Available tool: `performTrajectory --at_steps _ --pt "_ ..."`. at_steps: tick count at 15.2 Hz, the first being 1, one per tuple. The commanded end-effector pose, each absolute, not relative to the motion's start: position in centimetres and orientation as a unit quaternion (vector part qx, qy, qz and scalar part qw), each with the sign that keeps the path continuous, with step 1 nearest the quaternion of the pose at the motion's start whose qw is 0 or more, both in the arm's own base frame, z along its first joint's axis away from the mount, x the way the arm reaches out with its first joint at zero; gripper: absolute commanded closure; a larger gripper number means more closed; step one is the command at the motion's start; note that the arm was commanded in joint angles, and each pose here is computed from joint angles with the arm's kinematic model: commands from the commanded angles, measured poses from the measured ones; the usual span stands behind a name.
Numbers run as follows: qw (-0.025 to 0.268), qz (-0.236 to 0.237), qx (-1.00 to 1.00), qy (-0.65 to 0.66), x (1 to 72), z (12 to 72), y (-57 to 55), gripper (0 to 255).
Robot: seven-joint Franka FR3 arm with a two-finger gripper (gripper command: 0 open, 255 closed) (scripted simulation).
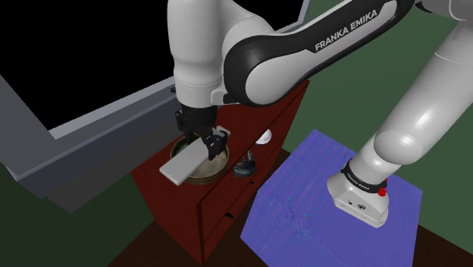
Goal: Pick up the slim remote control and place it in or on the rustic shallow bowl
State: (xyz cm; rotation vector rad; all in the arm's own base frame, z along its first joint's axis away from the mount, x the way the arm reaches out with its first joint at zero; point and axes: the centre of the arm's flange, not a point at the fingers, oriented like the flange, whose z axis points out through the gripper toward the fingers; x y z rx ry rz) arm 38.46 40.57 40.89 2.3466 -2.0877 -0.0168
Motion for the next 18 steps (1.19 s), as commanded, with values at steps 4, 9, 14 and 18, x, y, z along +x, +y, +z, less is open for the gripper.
performTrajectory --at_steps 4,9,14,18 --pt "0.000 -0.006 0.747 -0.665 38.4 40.9 40.6 0" --pt "0.000 -0.006 0.747 -0.665 38.4 40.9 40.6 0" --pt "0.000 -0.006 0.747 -0.665 38.5 45.9 40.5 0" --pt "0.000 -0.006 0.747 -0.665 38.5 45.9 40.5 0"
